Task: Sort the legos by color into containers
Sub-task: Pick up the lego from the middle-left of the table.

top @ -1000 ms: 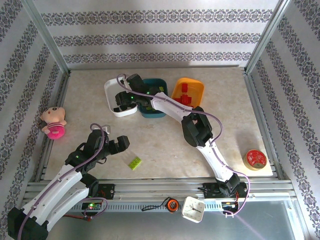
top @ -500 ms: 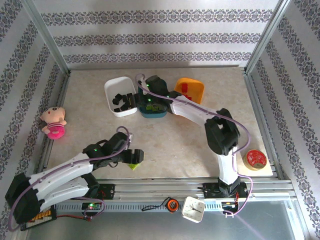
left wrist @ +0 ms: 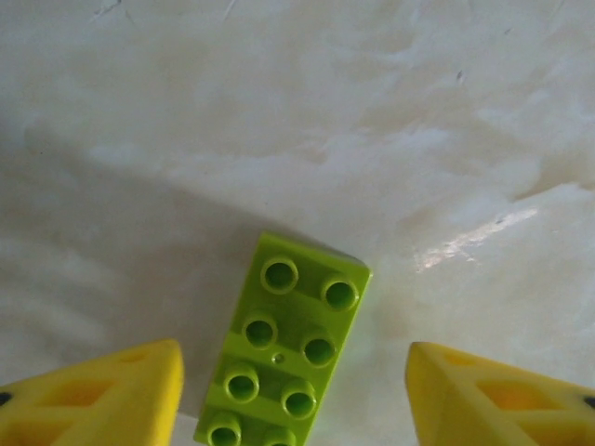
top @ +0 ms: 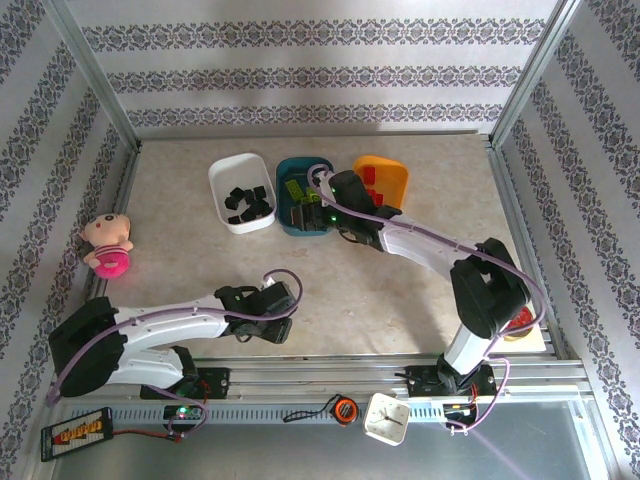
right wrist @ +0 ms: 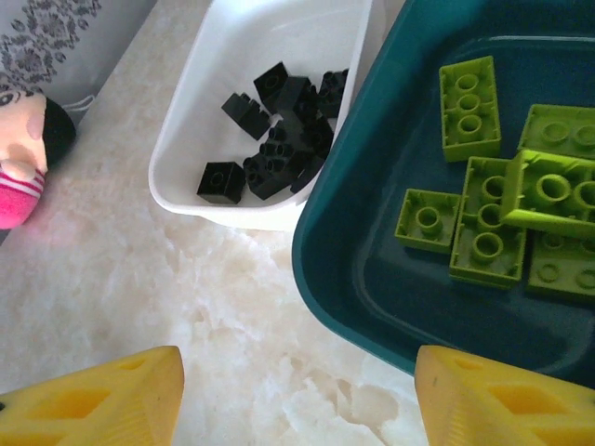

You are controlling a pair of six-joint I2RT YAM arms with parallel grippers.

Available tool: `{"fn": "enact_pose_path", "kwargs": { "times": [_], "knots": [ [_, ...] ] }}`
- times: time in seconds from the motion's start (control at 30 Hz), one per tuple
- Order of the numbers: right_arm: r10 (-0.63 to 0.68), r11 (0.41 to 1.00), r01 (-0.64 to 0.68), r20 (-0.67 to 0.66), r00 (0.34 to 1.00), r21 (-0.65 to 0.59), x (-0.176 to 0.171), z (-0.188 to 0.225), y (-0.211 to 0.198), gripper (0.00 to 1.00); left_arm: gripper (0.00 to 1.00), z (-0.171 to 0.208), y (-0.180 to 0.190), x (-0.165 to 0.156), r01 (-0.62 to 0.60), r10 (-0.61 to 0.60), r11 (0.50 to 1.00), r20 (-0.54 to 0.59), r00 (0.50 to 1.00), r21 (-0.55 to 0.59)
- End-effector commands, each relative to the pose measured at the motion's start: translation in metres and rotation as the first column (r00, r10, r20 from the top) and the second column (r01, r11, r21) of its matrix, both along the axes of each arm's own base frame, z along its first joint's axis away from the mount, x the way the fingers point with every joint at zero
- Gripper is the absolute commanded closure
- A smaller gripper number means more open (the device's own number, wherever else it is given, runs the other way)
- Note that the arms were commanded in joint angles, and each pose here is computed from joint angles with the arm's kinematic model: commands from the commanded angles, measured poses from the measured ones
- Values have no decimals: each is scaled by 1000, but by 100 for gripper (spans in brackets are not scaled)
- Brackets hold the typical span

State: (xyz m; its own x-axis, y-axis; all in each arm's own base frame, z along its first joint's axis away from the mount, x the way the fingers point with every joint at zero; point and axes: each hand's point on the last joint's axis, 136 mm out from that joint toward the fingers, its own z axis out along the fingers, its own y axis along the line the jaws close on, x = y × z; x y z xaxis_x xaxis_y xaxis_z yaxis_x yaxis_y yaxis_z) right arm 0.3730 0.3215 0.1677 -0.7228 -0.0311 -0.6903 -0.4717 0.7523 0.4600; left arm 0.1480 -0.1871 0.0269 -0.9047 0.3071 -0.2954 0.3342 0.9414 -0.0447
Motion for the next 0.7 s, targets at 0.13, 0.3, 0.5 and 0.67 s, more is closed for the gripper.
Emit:
{"fn": "enact_pose_path", "kwargs": {
  "times": [0.13, 0.3, 0.5, 0.67],
  "knots": [
    [-67, 994, 60, 75, 995, 86, 6, 38, -25, 33, 49, -20, 1, -6, 43, -42, 994, -4, 999, 99],
    [-105, 990, 97, 82, 991, 98, 5, 43, -43, 33, 66, -29, -6, -8, 57, -55, 991, -17, 998, 125],
    [-178, 979, 167, 91, 980, 119, -2, 48, -74, 33, 76, 1, -28, 8, 61, -64, 997, 59, 996, 42],
    [-222, 970, 208, 106, 969, 127, -12, 51, -96, 33, 77, 59, -38, 57, 14, 1, 997, 179, 984, -81]
  ]
}}
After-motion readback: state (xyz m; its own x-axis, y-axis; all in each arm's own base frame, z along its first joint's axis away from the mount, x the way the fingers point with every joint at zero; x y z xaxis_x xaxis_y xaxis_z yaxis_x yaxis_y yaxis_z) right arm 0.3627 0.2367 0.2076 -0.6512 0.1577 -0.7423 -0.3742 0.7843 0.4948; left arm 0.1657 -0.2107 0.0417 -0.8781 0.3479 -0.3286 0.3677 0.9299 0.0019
